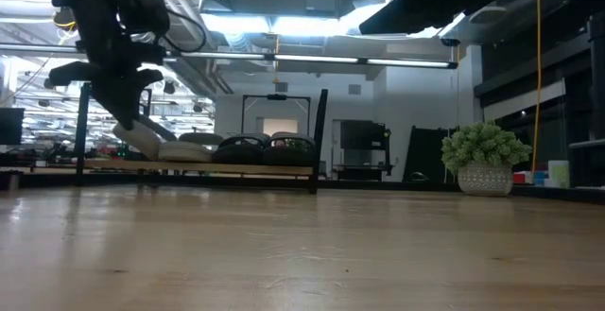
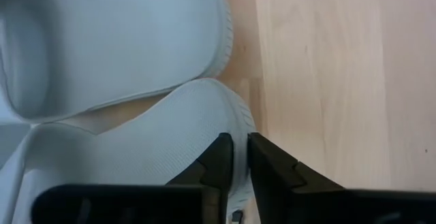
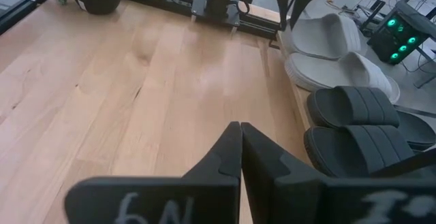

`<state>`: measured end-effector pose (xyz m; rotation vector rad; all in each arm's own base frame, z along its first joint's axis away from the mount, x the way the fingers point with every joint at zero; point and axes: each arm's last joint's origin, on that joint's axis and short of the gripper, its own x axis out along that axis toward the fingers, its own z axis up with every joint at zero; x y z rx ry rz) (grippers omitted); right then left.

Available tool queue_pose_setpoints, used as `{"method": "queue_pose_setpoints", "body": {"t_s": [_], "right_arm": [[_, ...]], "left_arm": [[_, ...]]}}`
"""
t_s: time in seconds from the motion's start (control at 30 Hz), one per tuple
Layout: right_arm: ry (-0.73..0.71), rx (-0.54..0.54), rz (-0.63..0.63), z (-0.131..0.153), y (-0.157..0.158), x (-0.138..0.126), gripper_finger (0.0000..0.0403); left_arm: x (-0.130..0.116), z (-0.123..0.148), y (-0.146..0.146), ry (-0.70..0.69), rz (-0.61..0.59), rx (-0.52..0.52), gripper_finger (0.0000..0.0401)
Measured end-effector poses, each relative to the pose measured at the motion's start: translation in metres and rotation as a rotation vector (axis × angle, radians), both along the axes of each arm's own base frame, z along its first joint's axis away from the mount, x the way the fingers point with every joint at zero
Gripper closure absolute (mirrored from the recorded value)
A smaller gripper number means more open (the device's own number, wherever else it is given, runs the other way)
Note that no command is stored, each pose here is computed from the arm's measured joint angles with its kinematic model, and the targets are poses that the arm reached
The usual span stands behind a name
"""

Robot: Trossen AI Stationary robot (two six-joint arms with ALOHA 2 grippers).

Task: Pick and place slides into the shelf
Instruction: Put the gray slides on the shelf

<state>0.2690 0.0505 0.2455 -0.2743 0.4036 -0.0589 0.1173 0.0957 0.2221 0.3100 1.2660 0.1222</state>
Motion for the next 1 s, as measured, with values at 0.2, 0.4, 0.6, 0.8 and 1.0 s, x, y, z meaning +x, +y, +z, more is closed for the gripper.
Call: {"method": "queue_pose_setpoints", "body": {"t_s": [0.2, 0.4, 0.6, 0.8, 1.0], "right_arm": [[0.0, 0.0, 0.0, 0.0, 0.0, 0.0, 0.0396], [0.0, 0.002, -0.001, 0.0, 0.0, 0.0, 0.0396], [0.0, 0.002, -0.001, 0.0, 0.0, 0.0, 0.0396], [0.0, 0.002, -0.001, 0.0, 0.0001, 0.0, 0.0396], [0.0, 0.003, -0.001, 0.0, 0.0001, 0.0, 0.0396]], "left_arm": [[0.001, 0.0006, 0.001, -0.021, 0.04, 0.001, 0.0343], [0.002, 0.0012, 0.0018, -0.046, 0.09, -0.006, 0.0335], [0.0021, 0.0013, 0.0019, -0.047, 0.089, -0.005, 0.0338], [0.002, 0.0012, 0.0019, -0.048, 0.096, -0.008, 0.0334], [0.0019, 0.0012, 0.0018, -0.052, 0.114, -0.015, 0.0334]]}}
